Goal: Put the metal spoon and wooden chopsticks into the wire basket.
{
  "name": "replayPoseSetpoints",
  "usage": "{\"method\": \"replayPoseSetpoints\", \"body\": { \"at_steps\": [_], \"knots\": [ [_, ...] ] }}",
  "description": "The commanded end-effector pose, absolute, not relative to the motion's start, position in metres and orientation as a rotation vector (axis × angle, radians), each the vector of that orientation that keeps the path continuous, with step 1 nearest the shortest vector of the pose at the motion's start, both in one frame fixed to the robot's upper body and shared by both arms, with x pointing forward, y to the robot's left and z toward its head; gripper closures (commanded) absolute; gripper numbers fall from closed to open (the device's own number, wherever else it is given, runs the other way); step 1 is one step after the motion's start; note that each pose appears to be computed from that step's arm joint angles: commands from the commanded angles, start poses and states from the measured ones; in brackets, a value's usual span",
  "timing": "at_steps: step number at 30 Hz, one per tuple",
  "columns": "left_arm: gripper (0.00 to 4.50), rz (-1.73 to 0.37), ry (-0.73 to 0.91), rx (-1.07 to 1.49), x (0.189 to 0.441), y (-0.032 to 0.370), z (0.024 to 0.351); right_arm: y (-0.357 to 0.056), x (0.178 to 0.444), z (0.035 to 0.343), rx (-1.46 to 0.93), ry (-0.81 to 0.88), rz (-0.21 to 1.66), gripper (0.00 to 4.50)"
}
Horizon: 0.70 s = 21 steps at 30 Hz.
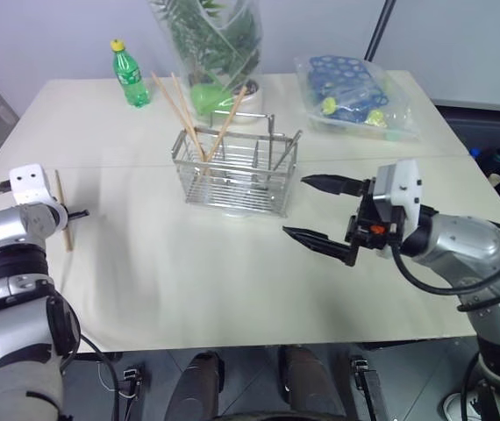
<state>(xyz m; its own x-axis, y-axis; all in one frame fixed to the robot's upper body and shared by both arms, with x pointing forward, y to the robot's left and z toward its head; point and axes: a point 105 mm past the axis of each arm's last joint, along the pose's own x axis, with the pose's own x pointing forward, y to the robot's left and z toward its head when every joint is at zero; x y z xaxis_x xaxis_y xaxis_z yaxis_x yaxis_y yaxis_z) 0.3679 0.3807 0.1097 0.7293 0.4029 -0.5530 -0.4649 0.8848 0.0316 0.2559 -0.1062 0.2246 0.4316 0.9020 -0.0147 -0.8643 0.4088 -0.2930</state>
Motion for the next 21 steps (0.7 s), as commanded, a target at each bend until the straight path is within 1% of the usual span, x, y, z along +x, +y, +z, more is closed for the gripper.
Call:
{"method": "replayPoseSetpoints", "body": {
  "at_steps": [1,3,7,9,12,13,15,16,17,18,21],
  "knots": [
    [4.45,0.535,0.623,-0.120,0.355,0.393,0.102,-0.107,0.253,0.235,-0.289,-0.191,1.119,0.00],
    [4.45,0.535,0.606,-0.124,0.358,0.393,0.106,-0.108,0.253,0.235,-0.290,-0.186,1.120,0.00],
    [4.45,0.523,0.414,-0.106,0.376,0.389,0.142,-0.110,0.252,0.235,-0.295,-0.180,1.121,0.00],
    [4.45,0.504,0.350,-0.068,0.384,0.384,0.159,-0.110,0.251,0.236,-0.295,-0.180,1.121,0.00],
    [4.45,0.406,0.179,-0.013,0.404,0.360,0.206,-0.110,0.249,0.238,-0.295,-0.180,1.121,0.00],
    [4.45,0.382,0.137,0.014,0.408,0.354,0.217,-0.110,0.249,0.238,-0.294,-0.179,1.121,0.00],
    [4.45,0.301,-0.014,0.025,0.417,0.334,0.253,-0.110,0.249,0.239,-0.291,-0.184,1.110,0.00],
    [4.45,0.236,-0.117,0.035,0.420,0.319,0.276,-0.111,0.251,0.240,-0.289,-0.189,1.099,0.00],
    [4.45,0.171,-0.202,0.050,0.422,0.305,0.295,-0.112,0.252,0.240,-0.286,-0.193,1.088,0.00],
    [4.45,0.132,-0.250,0.063,0.422,0.297,0.305,-0.111,0.253,0.240,-0.284,-0.195,1.081,0.00],
    [4.45,-0.114,-0.429,-0.028,0.416,0.253,0.344,-0.113,0.257,0.240,-0.268,-0.209,1.045,0.00]
  ]
}}
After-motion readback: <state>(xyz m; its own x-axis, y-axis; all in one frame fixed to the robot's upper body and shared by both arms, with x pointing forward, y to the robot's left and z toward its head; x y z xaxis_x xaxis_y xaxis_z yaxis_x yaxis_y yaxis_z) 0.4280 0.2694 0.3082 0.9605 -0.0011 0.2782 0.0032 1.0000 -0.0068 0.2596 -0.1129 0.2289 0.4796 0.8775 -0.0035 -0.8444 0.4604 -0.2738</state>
